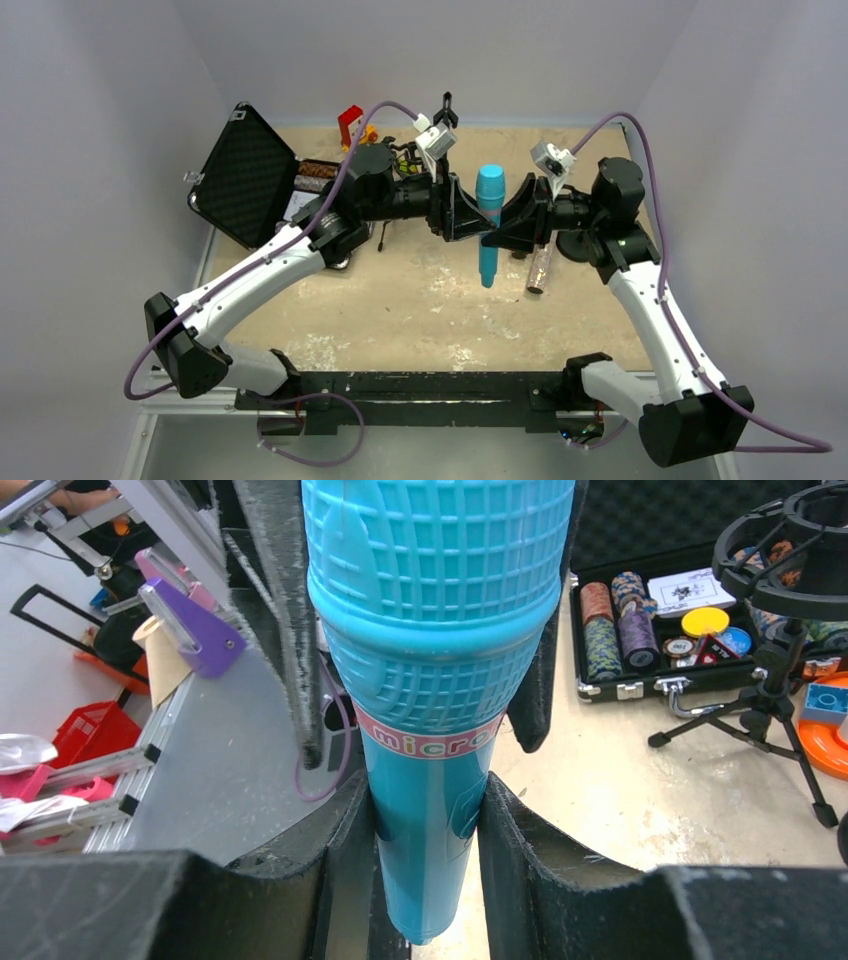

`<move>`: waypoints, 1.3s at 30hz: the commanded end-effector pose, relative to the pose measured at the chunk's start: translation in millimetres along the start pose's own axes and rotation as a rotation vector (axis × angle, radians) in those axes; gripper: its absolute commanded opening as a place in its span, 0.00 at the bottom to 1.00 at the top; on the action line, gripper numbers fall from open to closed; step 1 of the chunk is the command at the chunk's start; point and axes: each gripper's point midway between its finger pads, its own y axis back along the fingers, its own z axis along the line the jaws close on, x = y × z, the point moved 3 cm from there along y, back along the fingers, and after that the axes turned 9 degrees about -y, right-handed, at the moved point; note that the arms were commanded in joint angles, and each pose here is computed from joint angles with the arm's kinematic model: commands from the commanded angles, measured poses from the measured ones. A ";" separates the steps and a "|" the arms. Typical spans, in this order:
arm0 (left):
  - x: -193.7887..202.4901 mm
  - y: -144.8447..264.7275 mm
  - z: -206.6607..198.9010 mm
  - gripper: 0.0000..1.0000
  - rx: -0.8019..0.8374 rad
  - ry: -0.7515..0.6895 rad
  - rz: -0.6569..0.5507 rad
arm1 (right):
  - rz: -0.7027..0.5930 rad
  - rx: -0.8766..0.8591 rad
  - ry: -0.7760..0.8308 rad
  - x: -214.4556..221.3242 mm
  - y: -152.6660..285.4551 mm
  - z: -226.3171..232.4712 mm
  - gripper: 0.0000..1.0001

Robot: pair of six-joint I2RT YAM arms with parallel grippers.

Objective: Attach the microphones to the stand

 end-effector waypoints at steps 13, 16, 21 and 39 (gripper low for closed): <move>-22.7 -21.4 -8.1 0.62 0.072 -0.018 -0.098 | 0.019 -0.066 0.035 -8.3 -2.7 13.5 0.10; -20.6 -24.3 -7.3 0.60 0.074 -0.011 -0.092 | 0.018 -0.064 0.030 -8.6 -3.1 13.2 0.11; -19.9 -24.4 -8.1 0.08 0.079 -0.013 -0.092 | 0.020 -0.065 0.025 -7.5 -3.0 13.2 0.14; -57.4 106.5 4.2 0.00 -0.358 -0.257 -0.130 | 0.032 0.014 0.218 11.6 7.4 20.0 0.92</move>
